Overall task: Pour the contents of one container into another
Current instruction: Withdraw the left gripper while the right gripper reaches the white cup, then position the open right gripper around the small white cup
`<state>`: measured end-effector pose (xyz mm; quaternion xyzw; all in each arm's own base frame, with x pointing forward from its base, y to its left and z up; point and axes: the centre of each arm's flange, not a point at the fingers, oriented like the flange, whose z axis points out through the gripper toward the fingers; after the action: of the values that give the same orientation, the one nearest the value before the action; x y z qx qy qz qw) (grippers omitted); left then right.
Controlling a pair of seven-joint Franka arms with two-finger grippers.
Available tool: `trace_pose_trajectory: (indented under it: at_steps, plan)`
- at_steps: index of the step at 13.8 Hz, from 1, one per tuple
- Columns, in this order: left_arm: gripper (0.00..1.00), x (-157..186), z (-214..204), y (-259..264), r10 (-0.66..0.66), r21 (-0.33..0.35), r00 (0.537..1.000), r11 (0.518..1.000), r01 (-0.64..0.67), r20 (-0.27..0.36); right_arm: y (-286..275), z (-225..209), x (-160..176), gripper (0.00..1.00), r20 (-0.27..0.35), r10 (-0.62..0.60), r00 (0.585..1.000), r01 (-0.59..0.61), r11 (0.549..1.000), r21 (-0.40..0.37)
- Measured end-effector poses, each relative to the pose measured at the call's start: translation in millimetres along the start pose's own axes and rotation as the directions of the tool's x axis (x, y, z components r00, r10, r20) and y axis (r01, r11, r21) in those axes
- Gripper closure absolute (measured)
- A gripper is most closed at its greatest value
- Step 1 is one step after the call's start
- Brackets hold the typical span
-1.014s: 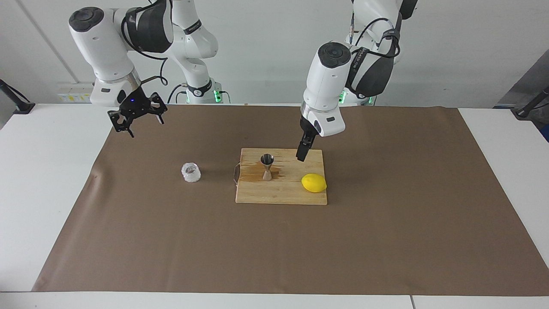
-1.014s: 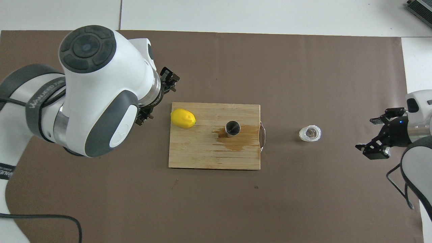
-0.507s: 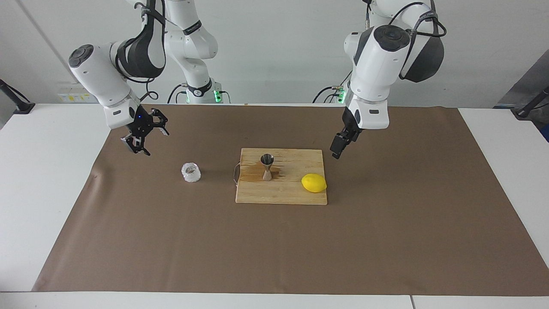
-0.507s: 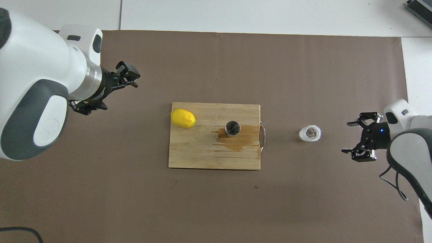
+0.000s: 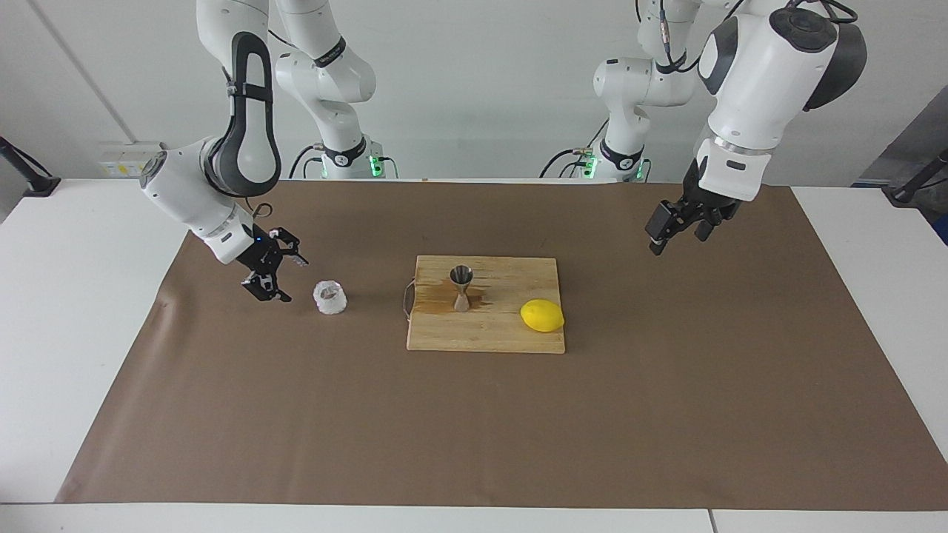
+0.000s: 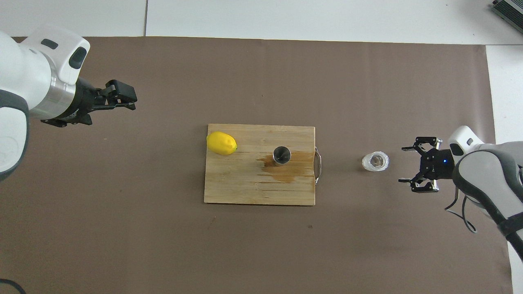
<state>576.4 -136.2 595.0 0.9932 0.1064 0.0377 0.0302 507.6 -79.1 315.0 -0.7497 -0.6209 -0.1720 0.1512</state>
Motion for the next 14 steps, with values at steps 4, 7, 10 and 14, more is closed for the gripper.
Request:
trace_pose_trajectory:
  at_steps: [4, 7, 10, 14]
  plan:
    - [0.0, 6.0, -4.4, -28.9, 0.212, 0.009, 0.977, 0.977, -0.213, 0.023, -0.2, 14.2, -4.9, 0.0, -0.032, -0.008, 0.999, 0.008, 1.0, 0.012]
    - [0.0, 13.9, -6.6, -52.4, 0.298, 0.01, 0.954, 0.955, -0.298, 0.026, 1.7, 30.7, -11.7, 0.0, -0.083, -0.036, 0.996, 0.035, 0.999, -0.012]
    - [0.0, 13.9, -8.2, -65.5, 0.384, 0.037, 0.922, 0.922, -0.386, 0.051, 2.3, 45.7, -10.6, 0.0, -0.086, -0.044, 0.995, 0.043, 0.999, -0.007]
    - [0.0, 10.7, -19.7, -76.0, 0.448, 0.049, 0.893, 0.892, -0.45, 0.052, 0.5, 65.2, -11.6, 0.0, -0.126, -0.006, 0.992, 0.007, 1.0, 0.007]
